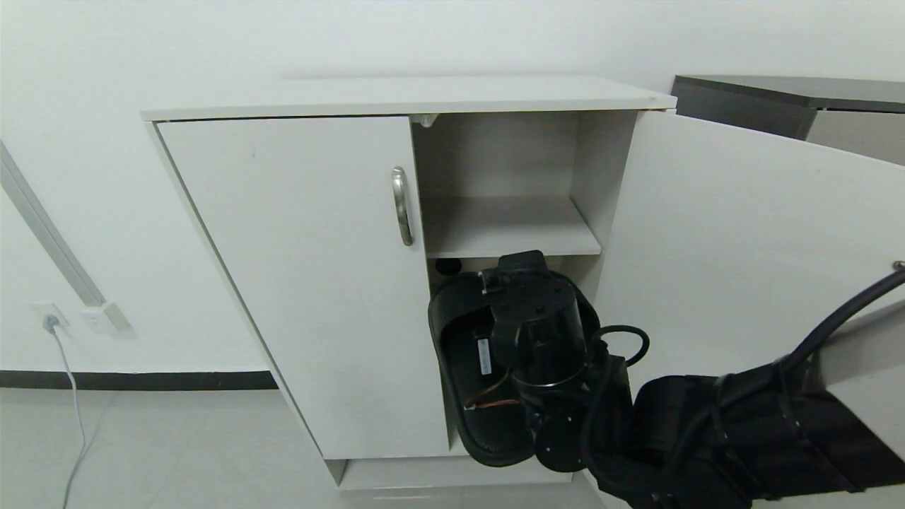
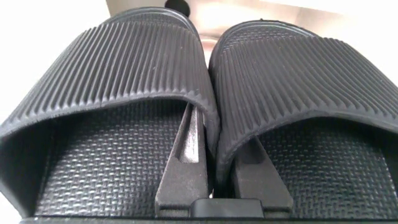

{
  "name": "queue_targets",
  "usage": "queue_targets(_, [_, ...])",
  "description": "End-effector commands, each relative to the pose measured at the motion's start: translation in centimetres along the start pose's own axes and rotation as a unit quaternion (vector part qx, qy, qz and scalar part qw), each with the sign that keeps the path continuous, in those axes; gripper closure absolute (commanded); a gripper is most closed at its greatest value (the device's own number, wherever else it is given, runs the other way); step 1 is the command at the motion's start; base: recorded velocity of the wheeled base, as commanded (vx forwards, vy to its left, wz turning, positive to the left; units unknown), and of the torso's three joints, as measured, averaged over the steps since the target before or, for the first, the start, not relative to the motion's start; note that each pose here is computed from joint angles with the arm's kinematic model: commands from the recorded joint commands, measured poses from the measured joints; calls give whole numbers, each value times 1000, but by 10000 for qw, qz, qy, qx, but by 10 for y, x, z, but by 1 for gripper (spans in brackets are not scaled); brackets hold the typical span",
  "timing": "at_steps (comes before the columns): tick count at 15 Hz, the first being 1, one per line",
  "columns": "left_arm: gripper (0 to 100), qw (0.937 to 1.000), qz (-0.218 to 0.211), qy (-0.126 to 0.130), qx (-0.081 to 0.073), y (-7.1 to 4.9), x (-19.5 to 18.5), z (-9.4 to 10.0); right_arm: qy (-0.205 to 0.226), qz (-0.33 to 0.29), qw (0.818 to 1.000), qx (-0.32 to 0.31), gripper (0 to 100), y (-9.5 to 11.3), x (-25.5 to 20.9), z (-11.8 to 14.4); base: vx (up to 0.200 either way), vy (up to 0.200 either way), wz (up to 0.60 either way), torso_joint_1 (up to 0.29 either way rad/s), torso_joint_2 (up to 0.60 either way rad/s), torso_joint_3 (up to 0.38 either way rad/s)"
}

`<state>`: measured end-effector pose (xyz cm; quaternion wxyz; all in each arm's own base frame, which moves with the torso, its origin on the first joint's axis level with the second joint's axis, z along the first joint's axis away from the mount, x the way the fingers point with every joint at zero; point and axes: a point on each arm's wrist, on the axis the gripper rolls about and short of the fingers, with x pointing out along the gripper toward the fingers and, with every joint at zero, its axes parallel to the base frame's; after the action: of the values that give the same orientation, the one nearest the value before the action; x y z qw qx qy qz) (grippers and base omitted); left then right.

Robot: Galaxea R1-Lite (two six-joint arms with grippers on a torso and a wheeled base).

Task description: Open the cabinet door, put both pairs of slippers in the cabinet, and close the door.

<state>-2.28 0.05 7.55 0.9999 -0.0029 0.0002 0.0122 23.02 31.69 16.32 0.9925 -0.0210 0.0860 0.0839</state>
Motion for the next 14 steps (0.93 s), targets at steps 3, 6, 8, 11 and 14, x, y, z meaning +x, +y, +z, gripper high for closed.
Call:
queue_targets(3, [100,10000,8,-2,-2,0,0,0,179,-470,9985,201,100,-13,6,47,0,0,0,0,0,0])
queue_targets(6, [100,10000,0,-2,6,0,0,0,91,-658,9975,246,100,-18,15,63,0,0,0,0,0,0])
queue_targets(8, [100,10000,0,-2,6,0,0,0,126,-671,9975,201,100,-17,19,59,0,0,0,0,0,0])
queue_targets(11, [100,10000,0,-2,6,0,0,0,192,-582,9979,193,100,-14,23,53,0,0,0,0,0,0])
queue_targets(14, [100,10000,8,-2,-2,0,0,0,225,-520,9982,220,100,-13,24,50,0,0,0,0,0,0])
